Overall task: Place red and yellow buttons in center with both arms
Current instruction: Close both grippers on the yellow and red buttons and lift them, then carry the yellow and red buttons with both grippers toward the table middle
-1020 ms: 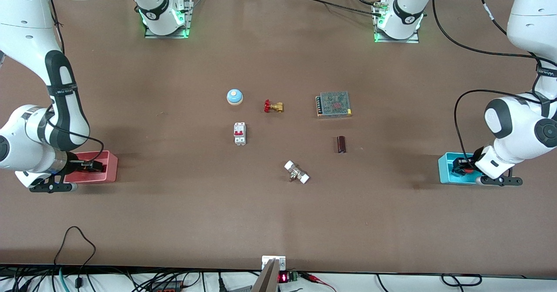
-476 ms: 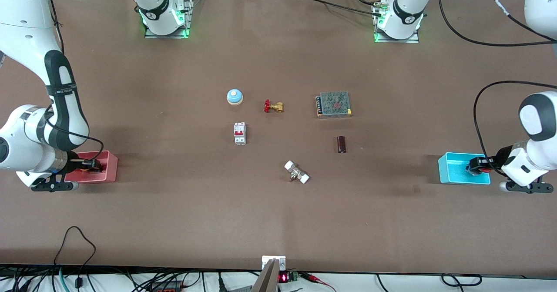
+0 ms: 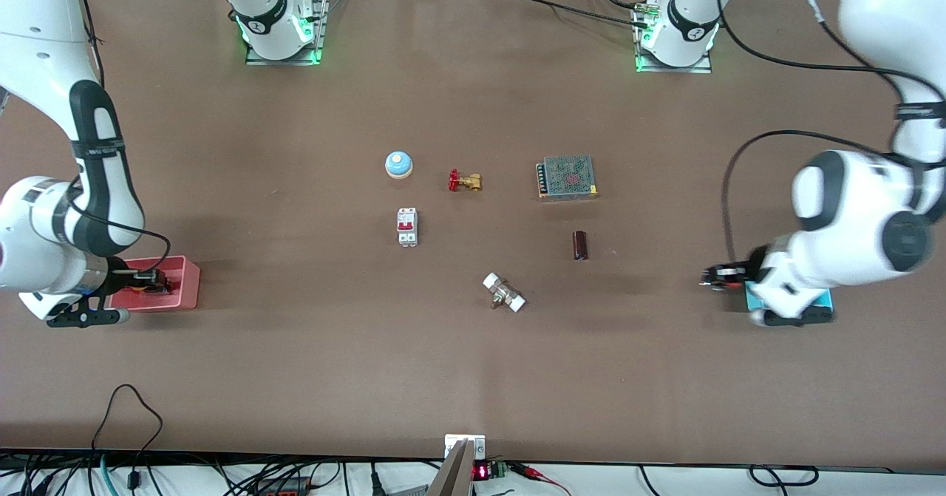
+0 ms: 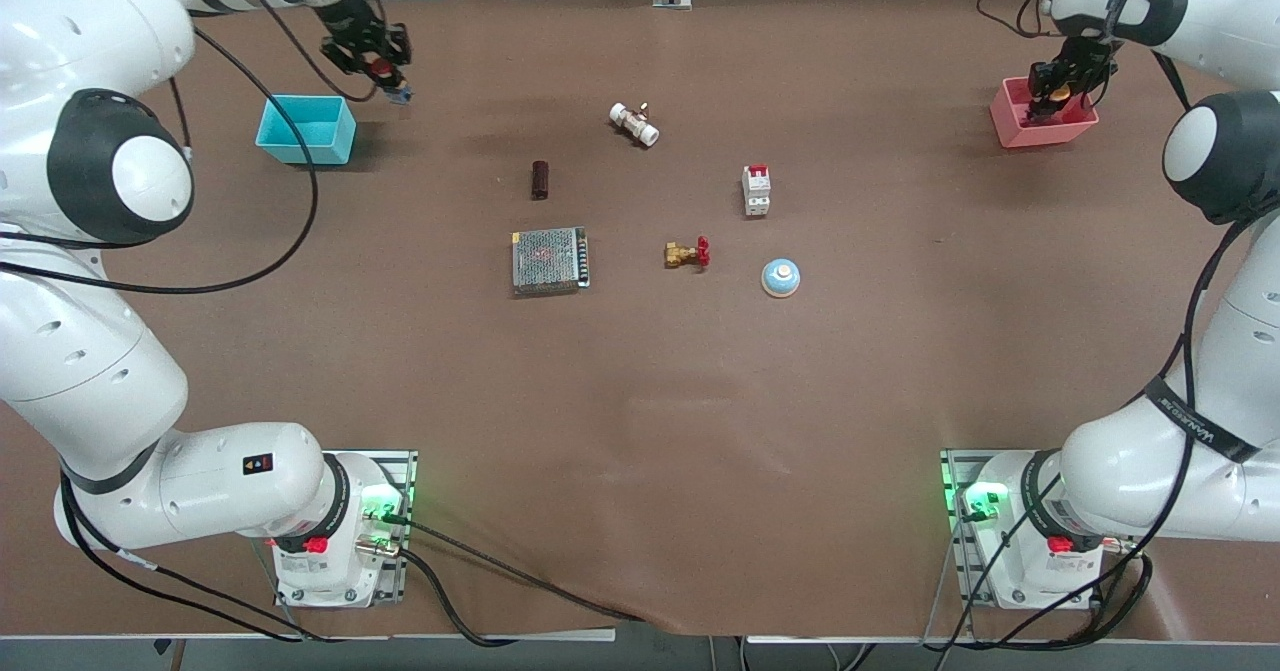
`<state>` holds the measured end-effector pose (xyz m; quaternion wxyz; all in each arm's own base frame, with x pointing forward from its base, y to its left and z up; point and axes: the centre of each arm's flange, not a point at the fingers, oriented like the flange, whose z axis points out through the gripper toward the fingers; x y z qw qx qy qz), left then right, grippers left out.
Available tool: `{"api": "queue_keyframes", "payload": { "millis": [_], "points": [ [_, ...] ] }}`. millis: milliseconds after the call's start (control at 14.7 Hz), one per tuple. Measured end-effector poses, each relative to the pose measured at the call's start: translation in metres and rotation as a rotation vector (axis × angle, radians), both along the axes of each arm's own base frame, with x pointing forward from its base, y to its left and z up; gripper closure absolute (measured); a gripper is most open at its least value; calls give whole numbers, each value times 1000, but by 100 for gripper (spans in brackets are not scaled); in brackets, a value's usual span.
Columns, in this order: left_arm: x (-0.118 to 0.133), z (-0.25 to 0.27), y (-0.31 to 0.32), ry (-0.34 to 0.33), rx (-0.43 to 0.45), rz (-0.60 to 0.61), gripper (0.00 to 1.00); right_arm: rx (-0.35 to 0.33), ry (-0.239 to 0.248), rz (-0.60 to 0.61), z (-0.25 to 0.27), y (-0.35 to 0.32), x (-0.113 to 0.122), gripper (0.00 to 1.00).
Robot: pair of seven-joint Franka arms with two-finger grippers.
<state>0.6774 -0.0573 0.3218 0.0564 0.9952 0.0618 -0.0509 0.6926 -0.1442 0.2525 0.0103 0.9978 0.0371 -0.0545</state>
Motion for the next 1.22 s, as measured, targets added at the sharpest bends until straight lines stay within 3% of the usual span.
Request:
{"api": "queue_keyframes", "payload": {
  "millis": [204,408,816,1224],
  "points": [
    [-18,-31,-69,-27,20,64,65,21,29,14,75,12,2,57],
    [-42,-68,-110,-71,77,118,65,39,13,50,116,47,4,57],
    [-50,-96,-122,-95,118,157,65,54,22,6,70,173,7,57],
    [-48,-101,-124,-110,105,173,65,25,-22,-56,4,272,-22,57]
  ]
}}
